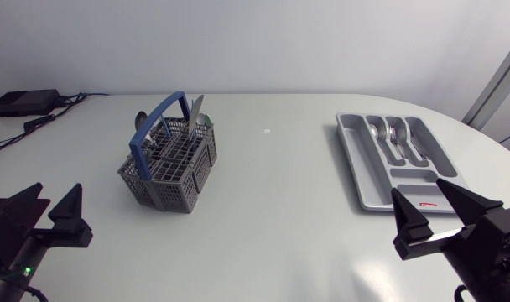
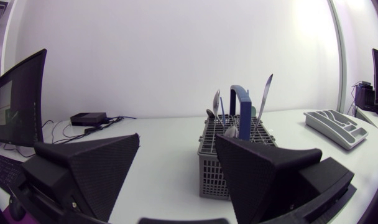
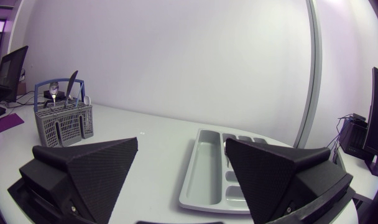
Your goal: Unload the cutlery basket into the drawer organizer.
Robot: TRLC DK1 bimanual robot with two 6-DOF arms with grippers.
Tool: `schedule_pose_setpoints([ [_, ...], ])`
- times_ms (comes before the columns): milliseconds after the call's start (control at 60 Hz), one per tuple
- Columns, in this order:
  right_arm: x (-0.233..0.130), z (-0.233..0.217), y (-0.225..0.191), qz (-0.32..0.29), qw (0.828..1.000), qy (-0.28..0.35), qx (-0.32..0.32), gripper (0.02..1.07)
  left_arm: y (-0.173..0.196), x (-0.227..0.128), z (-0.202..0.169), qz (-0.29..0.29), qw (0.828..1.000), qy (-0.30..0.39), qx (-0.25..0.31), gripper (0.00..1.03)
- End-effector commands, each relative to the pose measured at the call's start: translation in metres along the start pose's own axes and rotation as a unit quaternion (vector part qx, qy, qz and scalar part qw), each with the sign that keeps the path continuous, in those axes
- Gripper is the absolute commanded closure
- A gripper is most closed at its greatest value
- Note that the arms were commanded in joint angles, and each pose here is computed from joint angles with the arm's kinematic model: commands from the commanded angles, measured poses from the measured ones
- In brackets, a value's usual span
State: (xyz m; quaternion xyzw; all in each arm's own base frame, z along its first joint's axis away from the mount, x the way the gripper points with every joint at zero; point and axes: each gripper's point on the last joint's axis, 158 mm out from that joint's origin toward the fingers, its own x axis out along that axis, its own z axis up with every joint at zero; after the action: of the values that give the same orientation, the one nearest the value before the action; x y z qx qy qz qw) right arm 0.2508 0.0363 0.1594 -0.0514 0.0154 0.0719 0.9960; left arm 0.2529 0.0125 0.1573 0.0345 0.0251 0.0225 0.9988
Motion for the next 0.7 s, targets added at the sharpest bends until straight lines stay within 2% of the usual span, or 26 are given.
schedule_pose_setpoints([
  [0,0.001,-0.011,0.000,-0.001,1.000,0.011,0.011,0.06,0.003,0.000,-0.006,0.006,1.000,0.005,-0.014,0.04],
  [467,0.001,-0.008,0.001,0.001,1.000,0.004,0.011,0.06,0.005,0.000,0.000,0.011,1.000,-0.006,-0.012,0.04],
  [683,-0.002,0.015,0.004,0.009,1.000,-0.018,0.009,0.06,0.011,-0.007,0.038,0.020,0.999,-0.047,-0.008,0.05],
])
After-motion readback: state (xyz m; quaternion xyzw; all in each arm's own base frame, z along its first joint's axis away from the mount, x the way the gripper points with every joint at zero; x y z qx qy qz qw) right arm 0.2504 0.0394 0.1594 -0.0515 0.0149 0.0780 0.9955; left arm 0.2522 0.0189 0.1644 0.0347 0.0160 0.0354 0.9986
